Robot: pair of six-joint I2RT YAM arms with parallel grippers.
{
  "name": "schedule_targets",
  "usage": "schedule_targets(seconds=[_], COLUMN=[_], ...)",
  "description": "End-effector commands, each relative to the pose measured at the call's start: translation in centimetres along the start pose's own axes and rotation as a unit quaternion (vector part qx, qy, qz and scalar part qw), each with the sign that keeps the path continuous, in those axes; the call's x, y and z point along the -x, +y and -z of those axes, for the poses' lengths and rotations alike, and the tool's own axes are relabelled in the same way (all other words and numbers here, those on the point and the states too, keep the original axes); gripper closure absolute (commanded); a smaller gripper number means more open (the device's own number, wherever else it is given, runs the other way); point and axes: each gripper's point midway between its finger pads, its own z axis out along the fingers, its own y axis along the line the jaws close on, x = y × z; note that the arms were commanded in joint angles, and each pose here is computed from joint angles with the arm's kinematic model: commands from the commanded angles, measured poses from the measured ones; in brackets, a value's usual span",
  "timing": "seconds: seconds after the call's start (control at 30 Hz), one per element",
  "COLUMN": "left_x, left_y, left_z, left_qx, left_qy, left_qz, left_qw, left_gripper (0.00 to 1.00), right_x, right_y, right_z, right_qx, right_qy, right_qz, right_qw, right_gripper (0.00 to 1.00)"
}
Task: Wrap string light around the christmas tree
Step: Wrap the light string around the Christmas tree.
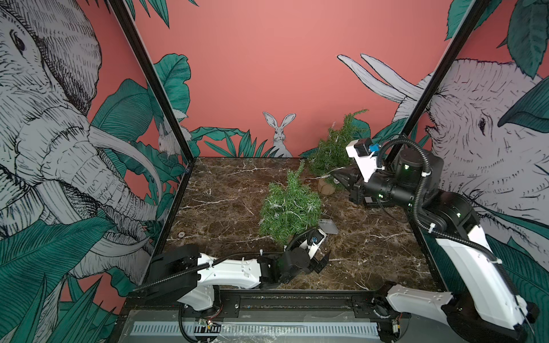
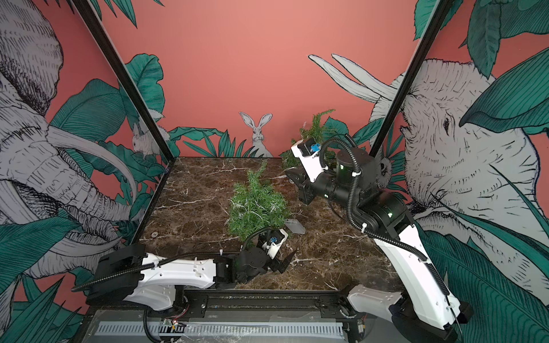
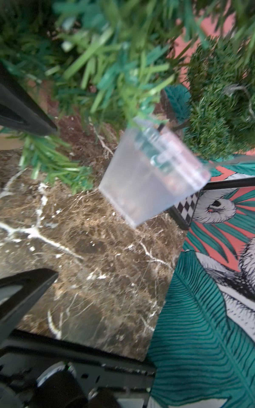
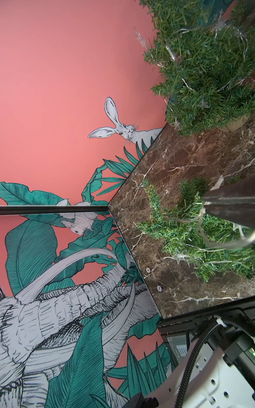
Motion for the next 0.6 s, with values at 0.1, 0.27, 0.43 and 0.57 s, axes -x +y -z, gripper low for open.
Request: schedule_targets(seconds=[0.1,0.27,0.43,0.57], left_x=[3.5,4.8,5.2,5.7], left_y=[1.5,-0.5,-1.2,-0.7], left_z=[-0.8,-1.1,-0.8,-1.1], left_qx=[0.023,-0.027,-0.056,-0.039], left_qy=[-0.072,-0.090,-0.118,-0.133], left_qz=[0.028,0.050,0.076,0.090], left_qw=[0.997,0.994,0.989,0.986], left_gripper=[0.04,0.03,0.02,0.01], right_x=[1.9,1.9,2.0,2.1], right_y=[1.1,1.4,1.6,1.8], right_z=[0.9,0.8,0.7,0.8], right_qx=[0.025,0.035,0.042,0.046], right_qy=[-0.039,-0.042,-0.047,-0.050], right_qz=[0.005,-0.002,-0.007,-0.010], right_qw=[0.999,0.999,0.998,0.998], right_gripper=[1.00,1.00,1.00,1.00])
